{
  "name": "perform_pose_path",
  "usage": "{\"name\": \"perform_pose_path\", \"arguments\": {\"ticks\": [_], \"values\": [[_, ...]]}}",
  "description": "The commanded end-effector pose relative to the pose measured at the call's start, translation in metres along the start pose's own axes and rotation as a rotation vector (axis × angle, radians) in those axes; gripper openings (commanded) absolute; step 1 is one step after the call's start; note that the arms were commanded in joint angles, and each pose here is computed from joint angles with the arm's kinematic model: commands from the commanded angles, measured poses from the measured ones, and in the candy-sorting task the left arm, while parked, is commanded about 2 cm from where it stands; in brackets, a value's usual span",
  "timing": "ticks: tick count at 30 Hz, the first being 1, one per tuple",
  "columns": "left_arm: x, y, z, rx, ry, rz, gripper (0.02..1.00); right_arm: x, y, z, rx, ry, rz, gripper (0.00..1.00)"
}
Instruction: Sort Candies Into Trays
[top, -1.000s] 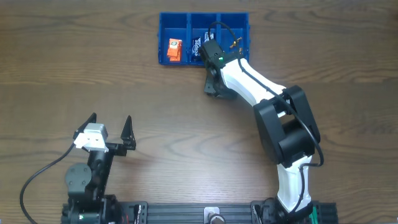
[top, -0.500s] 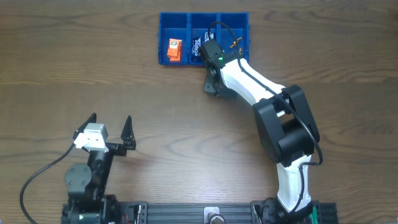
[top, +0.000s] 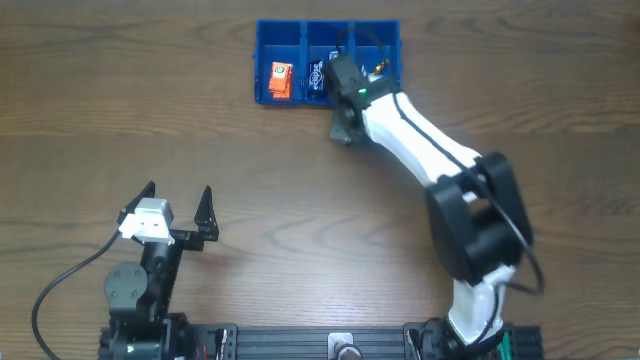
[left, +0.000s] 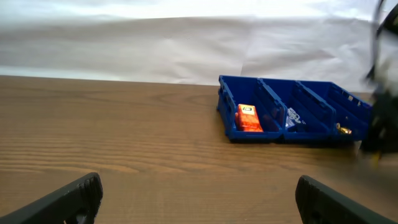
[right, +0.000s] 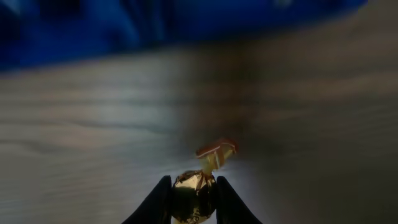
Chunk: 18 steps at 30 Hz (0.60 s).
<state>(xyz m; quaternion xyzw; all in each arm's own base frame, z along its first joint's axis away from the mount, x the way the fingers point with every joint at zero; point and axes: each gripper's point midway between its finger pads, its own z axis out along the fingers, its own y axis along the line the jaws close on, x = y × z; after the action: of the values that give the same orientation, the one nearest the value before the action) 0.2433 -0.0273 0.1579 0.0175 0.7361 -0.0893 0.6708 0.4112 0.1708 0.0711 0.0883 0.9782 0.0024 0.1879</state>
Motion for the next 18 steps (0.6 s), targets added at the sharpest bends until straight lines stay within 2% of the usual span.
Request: {"name": "perform_pose_path", "arguments": {"ticks": [1,6,11,18], "values": [[0.017,-0.002,0.0,0.019,0.056,-0.013,0.998,-0.092,-0.025,-0.08,0.056,-0.333,-0.015,0.148],[0.017,-0.002,0.0,0.019,0.056,-0.013,0.998,-0.132,-0.028,-0.091,0.046,-0.462,-0.053,0.161],[0.017,-0.002,0.0,0.019,0.056,-0.013,0.998,-0.135,-0.041,-0.075,0.072,-0.443,-0.035,0.163],[0.017,-0.002,0.0,0.019,0.056,-0.013,0.998,-0.124,-0.045,-0.03,0.115,-0.36,-0.052,0.165]]}}
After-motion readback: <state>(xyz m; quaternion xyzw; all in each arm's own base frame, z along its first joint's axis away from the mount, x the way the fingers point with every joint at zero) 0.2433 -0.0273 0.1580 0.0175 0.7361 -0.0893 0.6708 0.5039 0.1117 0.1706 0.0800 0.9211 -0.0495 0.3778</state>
